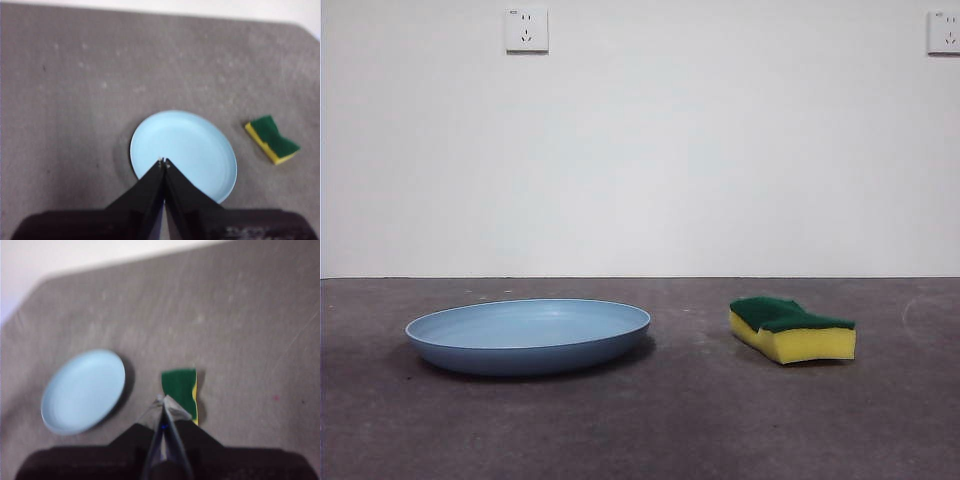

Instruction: Pick up the plate,pick up the cloth,clean the plate with the cloth

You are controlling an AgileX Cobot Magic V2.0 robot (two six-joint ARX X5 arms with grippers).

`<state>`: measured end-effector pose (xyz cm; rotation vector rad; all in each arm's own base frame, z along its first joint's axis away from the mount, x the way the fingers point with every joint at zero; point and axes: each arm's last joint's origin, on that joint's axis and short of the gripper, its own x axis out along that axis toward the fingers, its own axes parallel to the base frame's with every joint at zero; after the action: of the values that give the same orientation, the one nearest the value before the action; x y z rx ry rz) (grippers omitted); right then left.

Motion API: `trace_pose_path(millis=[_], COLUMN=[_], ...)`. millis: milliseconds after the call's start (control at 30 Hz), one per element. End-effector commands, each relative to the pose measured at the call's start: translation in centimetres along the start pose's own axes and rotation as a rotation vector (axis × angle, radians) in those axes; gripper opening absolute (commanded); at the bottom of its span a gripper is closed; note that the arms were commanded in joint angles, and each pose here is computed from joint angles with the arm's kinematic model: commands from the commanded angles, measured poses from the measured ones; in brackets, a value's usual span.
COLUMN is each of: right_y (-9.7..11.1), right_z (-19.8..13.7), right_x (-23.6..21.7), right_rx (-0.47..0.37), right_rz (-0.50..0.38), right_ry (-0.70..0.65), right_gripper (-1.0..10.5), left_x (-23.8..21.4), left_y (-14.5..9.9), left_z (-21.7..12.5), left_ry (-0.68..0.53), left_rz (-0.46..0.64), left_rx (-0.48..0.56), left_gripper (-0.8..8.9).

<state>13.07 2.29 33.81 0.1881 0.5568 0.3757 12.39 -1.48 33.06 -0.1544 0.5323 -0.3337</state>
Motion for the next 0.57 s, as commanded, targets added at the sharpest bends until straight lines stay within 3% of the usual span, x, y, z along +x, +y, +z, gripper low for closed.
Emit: trace_pose_path(millis=[33,133,200,267,567], right_y=[0.0,-0.1,-0.2,-0.4,-0.5], right_z=[1.1,2.0,2.3,2.4,2.4], right_x=[0.7,1.5,1.9,2.3,2.7], right_rx=[-0.067,-0.068,-0.064,-0.059,-0.054], right_rz=[0.006,0.017,0.015,0.013,0.012], right_ry=[0.060,0.092,0.104,0.117,0.127], right_gripper=[0.4,2.8,4.3,5.2,5.0], left_x=[0.6,1.5,2.0,2.7,10.4], left_y=[0.1,0.2,0.3,0.5,2.5], left_z=[0.8,1.3,1.4,1.4,3.5], left_ry=[0.049,0.084,0.105,0.131,0.311], left_rz=[-0.005,-0.050,-0.064,-0.069,-0.038], left_rx=[0.022,0.009,0.001,-0.009,-0.058], left_gripper=[0.56,3.38,4.40,4.40,4.40])
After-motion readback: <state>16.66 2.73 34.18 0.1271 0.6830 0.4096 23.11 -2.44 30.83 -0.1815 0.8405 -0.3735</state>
